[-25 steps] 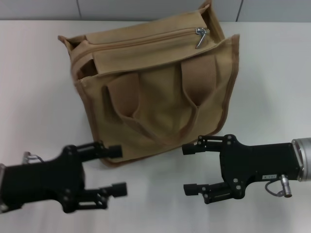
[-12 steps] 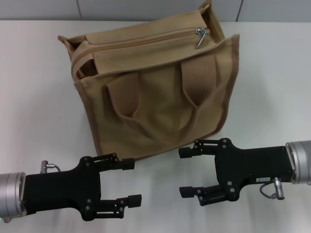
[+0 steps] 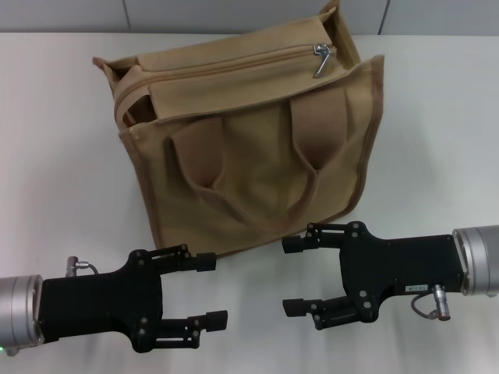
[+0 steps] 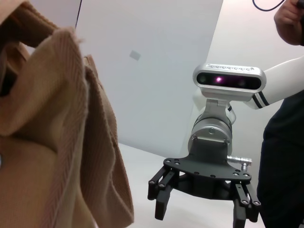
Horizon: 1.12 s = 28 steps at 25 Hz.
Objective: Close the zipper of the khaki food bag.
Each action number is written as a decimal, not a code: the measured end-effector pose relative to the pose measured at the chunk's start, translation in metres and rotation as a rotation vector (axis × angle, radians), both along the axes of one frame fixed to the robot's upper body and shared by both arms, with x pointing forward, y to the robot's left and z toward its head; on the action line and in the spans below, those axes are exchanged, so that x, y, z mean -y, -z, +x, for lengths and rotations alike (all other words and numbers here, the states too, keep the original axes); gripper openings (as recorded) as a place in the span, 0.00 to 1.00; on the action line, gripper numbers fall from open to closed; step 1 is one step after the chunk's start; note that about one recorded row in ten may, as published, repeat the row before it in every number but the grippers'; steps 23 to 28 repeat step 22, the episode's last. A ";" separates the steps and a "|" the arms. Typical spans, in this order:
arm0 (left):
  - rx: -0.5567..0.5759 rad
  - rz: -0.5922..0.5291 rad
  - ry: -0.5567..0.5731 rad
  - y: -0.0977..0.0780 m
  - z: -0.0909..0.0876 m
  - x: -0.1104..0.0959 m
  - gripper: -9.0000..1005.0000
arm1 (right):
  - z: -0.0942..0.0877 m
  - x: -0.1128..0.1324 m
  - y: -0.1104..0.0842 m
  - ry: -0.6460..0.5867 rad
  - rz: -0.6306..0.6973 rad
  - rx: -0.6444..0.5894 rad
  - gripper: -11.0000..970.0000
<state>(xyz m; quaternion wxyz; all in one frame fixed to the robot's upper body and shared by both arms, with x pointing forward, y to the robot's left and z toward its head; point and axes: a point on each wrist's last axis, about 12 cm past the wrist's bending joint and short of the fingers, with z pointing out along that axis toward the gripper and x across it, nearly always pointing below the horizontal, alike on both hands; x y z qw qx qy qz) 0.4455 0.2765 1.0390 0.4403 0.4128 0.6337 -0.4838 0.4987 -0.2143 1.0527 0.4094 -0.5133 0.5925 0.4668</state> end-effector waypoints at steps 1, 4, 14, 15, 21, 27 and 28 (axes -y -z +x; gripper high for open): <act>0.000 0.000 0.000 0.000 0.000 0.000 0.79 | 0.000 0.000 0.000 0.000 0.000 0.000 0.84; -0.001 0.000 0.006 0.000 0.000 0.000 0.79 | 0.000 0.000 0.000 0.001 0.001 0.000 0.84; -0.002 0.006 0.011 0.000 0.000 0.000 0.79 | 0.001 0.000 -0.001 0.001 0.006 -0.001 0.84; -0.002 0.006 0.011 0.000 0.000 0.000 0.79 | 0.001 0.000 -0.001 0.001 0.007 -0.001 0.84; -0.002 0.007 0.012 0.000 0.000 0.000 0.79 | 0.001 0.000 -0.001 0.002 0.007 -0.002 0.84; -0.002 0.007 0.012 0.000 0.000 0.000 0.79 | 0.001 -0.001 -0.001 0.001 0.006 -0.002 0.84; -0.002 0.007 0.012 0.000 0.000 0.000 0.79 | 0.001 -0.001 -0.001 0.001 0.006 -0.002 0.84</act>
